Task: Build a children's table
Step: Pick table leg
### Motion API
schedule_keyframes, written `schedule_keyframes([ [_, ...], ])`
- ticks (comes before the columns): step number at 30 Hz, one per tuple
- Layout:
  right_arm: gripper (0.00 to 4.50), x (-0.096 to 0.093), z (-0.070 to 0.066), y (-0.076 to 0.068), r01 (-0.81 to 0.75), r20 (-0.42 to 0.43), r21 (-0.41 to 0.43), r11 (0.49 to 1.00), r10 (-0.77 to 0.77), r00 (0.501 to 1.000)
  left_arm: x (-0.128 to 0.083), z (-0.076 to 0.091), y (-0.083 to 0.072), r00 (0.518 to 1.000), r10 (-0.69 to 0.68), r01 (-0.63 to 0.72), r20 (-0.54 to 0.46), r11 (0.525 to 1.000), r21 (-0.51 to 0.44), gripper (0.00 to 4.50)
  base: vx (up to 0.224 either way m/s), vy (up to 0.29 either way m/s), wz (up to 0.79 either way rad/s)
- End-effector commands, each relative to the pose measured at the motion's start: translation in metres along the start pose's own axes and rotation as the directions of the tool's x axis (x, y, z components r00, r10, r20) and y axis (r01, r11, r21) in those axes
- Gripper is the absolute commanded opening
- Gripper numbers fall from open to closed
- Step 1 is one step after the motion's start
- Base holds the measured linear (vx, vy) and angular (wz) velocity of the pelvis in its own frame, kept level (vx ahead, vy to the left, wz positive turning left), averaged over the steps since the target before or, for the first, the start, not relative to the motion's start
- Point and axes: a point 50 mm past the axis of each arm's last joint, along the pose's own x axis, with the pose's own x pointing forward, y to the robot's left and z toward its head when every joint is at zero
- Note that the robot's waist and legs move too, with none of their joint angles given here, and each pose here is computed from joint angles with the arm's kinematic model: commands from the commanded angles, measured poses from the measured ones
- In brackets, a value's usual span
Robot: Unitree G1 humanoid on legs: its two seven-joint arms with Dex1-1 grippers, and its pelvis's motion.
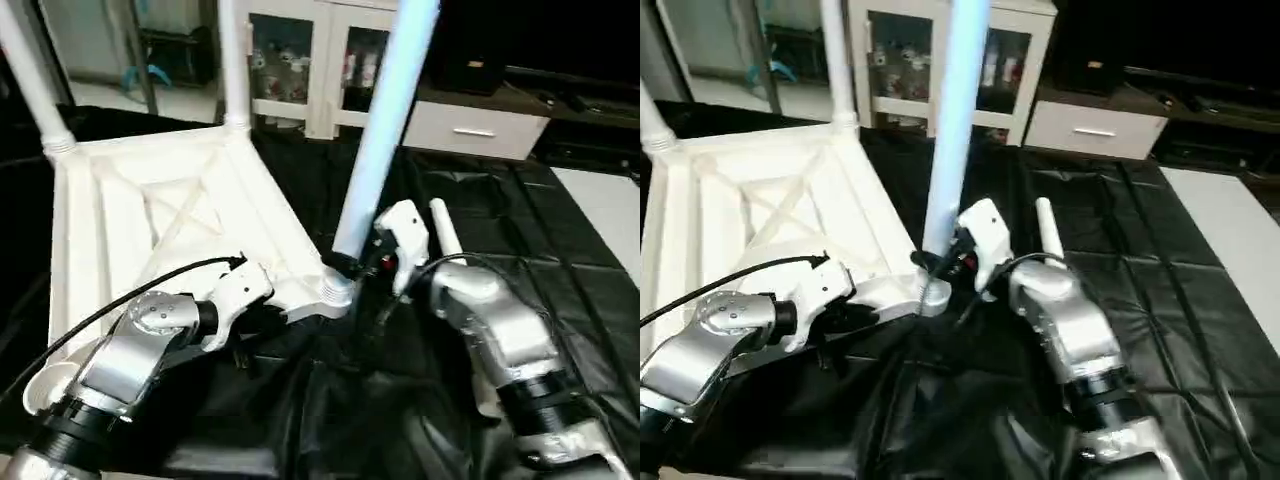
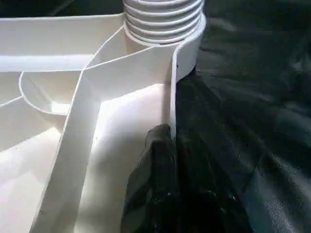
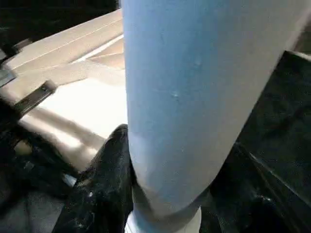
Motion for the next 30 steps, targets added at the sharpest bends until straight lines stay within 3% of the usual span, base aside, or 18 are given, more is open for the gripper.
schedule_keyframes([
  [1, 1.82, -0.003, -0.043, -0.020, 0.209, -0.194, 0.052, 0.977, -0.196, 0.961, 0.011, 0.013, -0.008, 0.997, 0.048, -0.043, 0.063, 0.996, -0.072, 0.00, -0.059, 0.025, -0.13],
  [8, 1.82, 0.022, -0.031, -0.028, 0.360, -0.173, 0.106, 0.927, -0.339, 0.925, 0.043, 0.032, -0.021, 0.987, 0.144, -0.126, 0.076, 0.972, -0.199, 0.00, -0.033, 0.025, -0.10],
  [15, 1.82, 0.044, -0.026, -0.028, 0.500, -0.187, 0.139, 0.855, -0.474, 0.861, 0.077, 0.066, -0.015, 0.935, 0.347, -0.313, 0.072, 0.905, -0.289, 0.00, -0.022, -0.030, 0.10],
  [20, 1.82, 0.053, -0.024, -0.023, 0.507, -0.179, 0.153, 0.848, -0.480, 0.859, 0.082, 0.069, -0.012, 0.918, 0.392, -0.363, 0.054, 0.889, -0.278, 0.00, 0.068, -0.012, -0.17],
  [30, 1.82, 0.057, -0.022, -0.023, 0.508, -0.161, 0.171, 0.844, -0.485, 0.860, 0.078, 0.057, -0.001, 0.911, 0.413, -0.395, 0.009, 0.877, -0.273, 0.00, 0.000, 0.000, 0.00],
])
